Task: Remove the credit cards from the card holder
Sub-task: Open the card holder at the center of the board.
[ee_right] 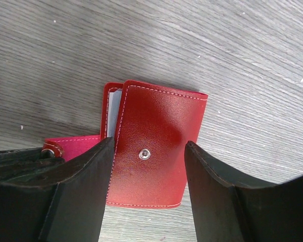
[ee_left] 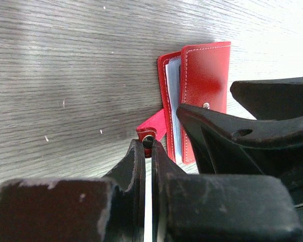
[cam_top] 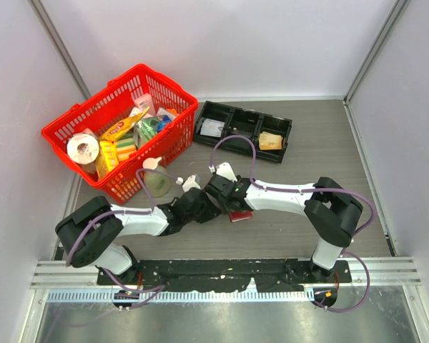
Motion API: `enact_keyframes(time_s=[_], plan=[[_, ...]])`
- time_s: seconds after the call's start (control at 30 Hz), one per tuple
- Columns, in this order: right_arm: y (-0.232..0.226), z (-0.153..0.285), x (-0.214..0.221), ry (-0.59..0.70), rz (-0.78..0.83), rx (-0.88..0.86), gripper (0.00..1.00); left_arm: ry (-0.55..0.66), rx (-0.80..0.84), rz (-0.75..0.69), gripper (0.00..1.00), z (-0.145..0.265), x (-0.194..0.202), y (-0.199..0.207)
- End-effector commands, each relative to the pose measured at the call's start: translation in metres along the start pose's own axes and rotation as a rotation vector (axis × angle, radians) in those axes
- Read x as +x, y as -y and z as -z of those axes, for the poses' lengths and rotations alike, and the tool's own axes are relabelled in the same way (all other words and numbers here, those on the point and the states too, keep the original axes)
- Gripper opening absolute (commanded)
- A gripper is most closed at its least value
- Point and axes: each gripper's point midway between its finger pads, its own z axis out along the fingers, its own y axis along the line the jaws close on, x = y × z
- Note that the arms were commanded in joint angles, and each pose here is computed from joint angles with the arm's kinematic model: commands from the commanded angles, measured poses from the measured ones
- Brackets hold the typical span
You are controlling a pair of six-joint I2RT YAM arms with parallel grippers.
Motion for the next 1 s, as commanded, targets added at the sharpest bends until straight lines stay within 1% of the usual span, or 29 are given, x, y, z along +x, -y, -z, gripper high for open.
enact_keyframes(time_s=[0.0,0.1,0.27,0.43,0.83,0.97], plan=[[0.019,0.009,-0.014,0.043,0.011,0.086,0.61,0.019,-0.041,-0.036,0.0,0.005,-0.003,-0.012],[0.034,0.016,-0.018,0.063,0.016,0.133,0.59,0.023,-0.054,-0.046,0.0,0.008,-0.003,-0.017],[0.055,0.025,-0.021,0.072,-0.022,0.147,0.58,0.027,-0.08,-0.067,0.0,0.013,-0.003,-0.025],[0.062,0.028,-0.019,0.068,-0.079,0.091,0.57,0.03,-0.11,-0.074,0.0,0.019,-0.002,-0.037],[0.067,0.006,0.033,-0.053,-0.21,0.013,0.54,0.086,-0.162,-0.088,0.0,0.037,-0.013,-0.052],[0.068,0.011,0.024,-0.022,-0.225,0.001,0.53,0.099,-0.169,-0.111,0.0,0.044,-0.019,-0.05]])
